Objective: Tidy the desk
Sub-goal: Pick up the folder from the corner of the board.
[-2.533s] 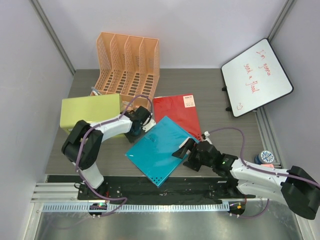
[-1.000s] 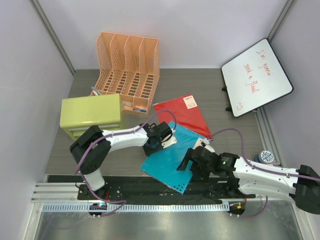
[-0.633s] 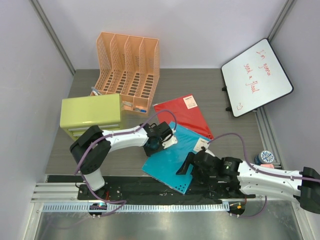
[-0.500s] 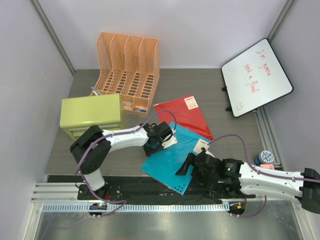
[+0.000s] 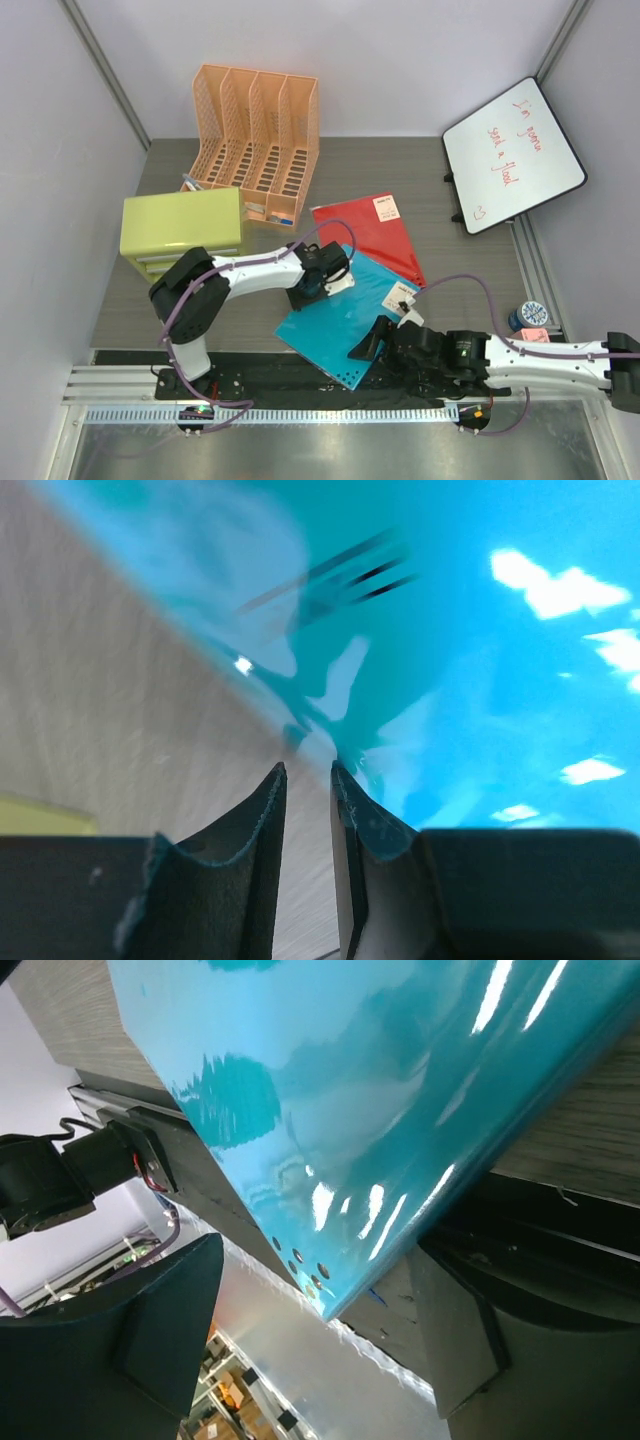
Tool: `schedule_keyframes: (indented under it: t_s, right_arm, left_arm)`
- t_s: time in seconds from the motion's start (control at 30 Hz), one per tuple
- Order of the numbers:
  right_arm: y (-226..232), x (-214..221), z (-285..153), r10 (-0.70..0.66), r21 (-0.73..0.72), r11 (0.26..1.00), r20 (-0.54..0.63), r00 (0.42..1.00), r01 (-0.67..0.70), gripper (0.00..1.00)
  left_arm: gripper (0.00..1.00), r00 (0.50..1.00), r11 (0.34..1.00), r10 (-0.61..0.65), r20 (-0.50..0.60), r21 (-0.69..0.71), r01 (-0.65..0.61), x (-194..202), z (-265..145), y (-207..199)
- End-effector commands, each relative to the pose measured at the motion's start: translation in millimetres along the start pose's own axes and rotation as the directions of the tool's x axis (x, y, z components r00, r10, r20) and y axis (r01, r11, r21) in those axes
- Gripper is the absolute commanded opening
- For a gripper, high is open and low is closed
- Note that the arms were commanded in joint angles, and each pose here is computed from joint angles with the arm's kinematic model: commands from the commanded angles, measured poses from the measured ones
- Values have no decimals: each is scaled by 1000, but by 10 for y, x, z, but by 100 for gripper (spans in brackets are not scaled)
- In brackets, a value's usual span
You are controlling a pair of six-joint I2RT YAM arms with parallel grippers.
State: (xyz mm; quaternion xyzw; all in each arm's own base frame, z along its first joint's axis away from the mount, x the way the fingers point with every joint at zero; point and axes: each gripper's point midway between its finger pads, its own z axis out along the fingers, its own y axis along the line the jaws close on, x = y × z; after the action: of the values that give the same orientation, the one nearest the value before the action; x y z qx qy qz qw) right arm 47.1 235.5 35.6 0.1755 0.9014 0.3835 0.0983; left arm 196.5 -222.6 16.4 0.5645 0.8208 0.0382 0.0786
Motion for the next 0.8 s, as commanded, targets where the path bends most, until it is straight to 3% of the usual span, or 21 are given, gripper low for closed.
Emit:
schedule_keyframes:
  t_s: [0.0, 0.13, 0.23, 0.33, 0.4, 0.43, 0.53, 0.57, 0.63, 0.7, 0.77]
  right_arm:
    - [-649, -529, 143, -113, 196, 979, 281, 953, 59, 71]
    - [-699, -635, 85, -118, 205, 978, 353, 928, 46, 57]
    - [-659, -693, 66, -127, 175, 983, 401, 907, 60, 53]
    - [-659, -721, 67, -130, 171, 983, 430, 893, 61, 54]
    - [-662, -726, 86, -147, 170, 982, 445, 883, 78, 67]
    - [-657, -729, 95, -154, 169, 982, 450, 880, 86, 68]
    - [-686, -761, 152, -172, 174, 980, 476, 863, 99, 49]
    - [-691, -762, 169, -173, 174, 980, 479, 861, 100, 31]
    - [-698, -758, 195, -191, 194, 975, 482, 855, 108, 12]
    - [-646, -754, 181, -204, 207, 972, 489, 848, 115, 1]
    - [-556, -750, 151, -210, 185, 974, 505, 837, 133, 1]
  left_arm:
    - [26, 996, 979, -12, 84, 203, -6, -351, -58, -533]
    - [25, 998, 957, 16, 68, 288, -35, -354, -93, -812]
    - [25, 998, 930, 15, 67, 365, -39, -380, -164, -983]
    - [25, 999, 908, 6, 53, 418, -28, -369, -170, -1081]
    - [25, 999, 898, 1, 41, 439, -19, -347, -141, -1127]
    - [25, 999, 897, -1, 38, 442, -16, -351, -115, -1137]
    - [25, 999, 899, 0, 44, 437, -20, -391, -90, -1132]
    - [25, 999, 898, 1, 51, 439, -23, -419, -103, -1131]
    - [25, 998, 898, 4, 59, 440, -29, -433, -124, -1133]
    - [24, 998, 900, 4, 58, 435, -29, -417, -134, -1120]
    - [25, 998, 904, 12, 63, 425, -37, -406, -137, -1105]
